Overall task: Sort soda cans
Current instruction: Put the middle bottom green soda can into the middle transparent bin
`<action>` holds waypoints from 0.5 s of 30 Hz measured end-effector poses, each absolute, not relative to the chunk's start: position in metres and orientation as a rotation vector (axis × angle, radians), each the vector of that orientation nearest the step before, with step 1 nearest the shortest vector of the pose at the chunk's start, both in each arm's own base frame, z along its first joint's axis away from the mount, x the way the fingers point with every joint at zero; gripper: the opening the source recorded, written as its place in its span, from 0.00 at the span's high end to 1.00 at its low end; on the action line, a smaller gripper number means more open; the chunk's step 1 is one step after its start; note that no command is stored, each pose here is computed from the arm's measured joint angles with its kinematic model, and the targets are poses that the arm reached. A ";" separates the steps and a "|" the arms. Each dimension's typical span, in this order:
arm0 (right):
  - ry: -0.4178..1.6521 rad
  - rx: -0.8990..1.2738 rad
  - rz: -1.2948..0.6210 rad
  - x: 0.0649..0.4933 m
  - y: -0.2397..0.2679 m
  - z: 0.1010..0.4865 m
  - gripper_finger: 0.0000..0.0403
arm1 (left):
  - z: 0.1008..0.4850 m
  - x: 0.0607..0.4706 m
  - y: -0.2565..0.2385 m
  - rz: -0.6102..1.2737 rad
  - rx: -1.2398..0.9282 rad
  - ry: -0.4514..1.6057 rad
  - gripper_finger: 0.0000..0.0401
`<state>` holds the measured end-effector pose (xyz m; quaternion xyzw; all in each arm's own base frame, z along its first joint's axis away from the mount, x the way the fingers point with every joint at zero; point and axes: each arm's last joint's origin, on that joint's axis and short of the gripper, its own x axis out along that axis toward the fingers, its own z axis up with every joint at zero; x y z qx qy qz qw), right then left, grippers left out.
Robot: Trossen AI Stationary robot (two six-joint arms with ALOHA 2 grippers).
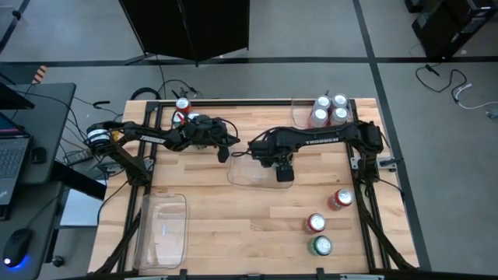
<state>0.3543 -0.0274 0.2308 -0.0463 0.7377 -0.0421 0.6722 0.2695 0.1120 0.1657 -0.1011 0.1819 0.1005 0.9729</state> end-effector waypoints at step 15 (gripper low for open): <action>1.591 -0.090 -0.190 0.361 -0.033 0.239 0.05 | 0.165 0.269 0.112 0.204 -0.207 0.369 0.99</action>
